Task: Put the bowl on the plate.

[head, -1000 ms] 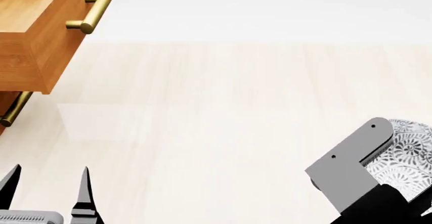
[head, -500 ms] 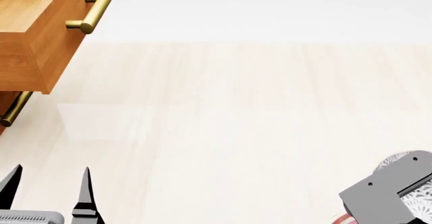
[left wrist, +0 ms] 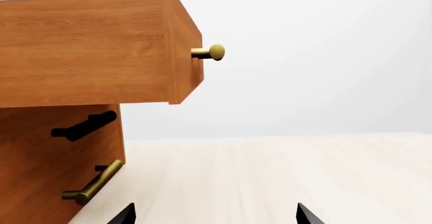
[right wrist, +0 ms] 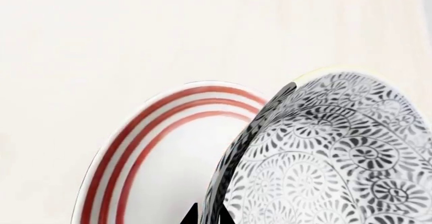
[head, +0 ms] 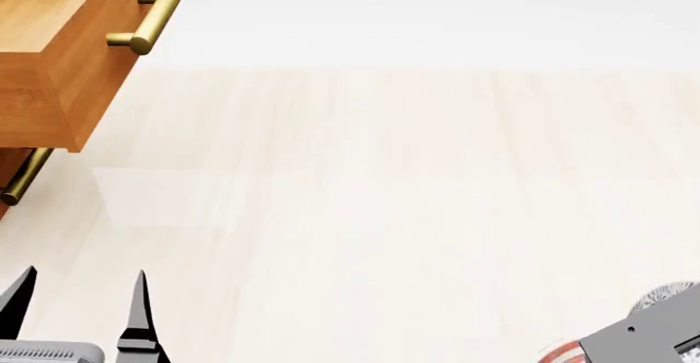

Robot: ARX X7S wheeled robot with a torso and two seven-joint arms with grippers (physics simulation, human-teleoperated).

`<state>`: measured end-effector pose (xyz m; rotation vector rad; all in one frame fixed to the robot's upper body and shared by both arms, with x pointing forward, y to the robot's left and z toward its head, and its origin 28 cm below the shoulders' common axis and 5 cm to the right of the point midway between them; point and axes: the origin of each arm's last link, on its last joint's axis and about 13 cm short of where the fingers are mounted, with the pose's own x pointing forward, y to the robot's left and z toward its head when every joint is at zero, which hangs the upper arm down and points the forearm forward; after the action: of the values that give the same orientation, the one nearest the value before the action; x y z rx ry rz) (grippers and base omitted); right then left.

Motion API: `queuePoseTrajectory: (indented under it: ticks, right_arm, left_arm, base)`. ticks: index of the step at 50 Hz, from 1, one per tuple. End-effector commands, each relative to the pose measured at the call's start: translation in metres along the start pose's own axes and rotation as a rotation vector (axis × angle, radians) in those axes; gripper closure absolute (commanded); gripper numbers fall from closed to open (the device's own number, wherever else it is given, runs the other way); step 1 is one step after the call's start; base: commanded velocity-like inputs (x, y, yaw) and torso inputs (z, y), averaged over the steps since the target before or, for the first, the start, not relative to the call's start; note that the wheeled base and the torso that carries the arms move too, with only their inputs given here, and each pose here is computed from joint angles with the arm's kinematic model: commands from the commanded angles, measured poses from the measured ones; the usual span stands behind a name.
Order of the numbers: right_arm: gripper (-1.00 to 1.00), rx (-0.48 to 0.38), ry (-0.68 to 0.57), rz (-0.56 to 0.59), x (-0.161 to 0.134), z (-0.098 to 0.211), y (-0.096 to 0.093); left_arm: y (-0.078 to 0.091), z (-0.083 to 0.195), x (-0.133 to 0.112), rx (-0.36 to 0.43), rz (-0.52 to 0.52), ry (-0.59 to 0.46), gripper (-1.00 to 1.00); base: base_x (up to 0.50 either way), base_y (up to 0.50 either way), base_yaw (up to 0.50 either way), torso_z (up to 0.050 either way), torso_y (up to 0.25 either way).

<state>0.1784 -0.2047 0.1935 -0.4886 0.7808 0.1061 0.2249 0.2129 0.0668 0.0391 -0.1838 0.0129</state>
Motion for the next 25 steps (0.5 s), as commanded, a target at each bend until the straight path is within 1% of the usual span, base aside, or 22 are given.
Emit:
queuePoseTrajectory:
  ticks: [1,7,25]
  right_arm:
    - [1.00,0.004,-0.020,-0.018,0.003,-0.001,-0.001]
    - [1.00,0.007,-0.017,-0.006,0.013,-0.005,-0.002]
    - [1.00,0.010,-0.021,0.019,0.023,-0.008,0.002]
  left_arm:
    - [0.000,0.001,0.000,-0.001,-0.001,-0.001,-1.00]
    - [0.000,0.001,0.000,-0.002,-0.002,0.001,-1.00]
    - [-0.002,0.002,-0.001,-0.002,-0.004,0.001,-1.00]
  base:
    - [0.00,0.00,0.00,0.000,0.000]
    - [0.00,0.00,0.00,0.000,0.002]
    - [0.00,0.00,0.00,0.000,0.000]
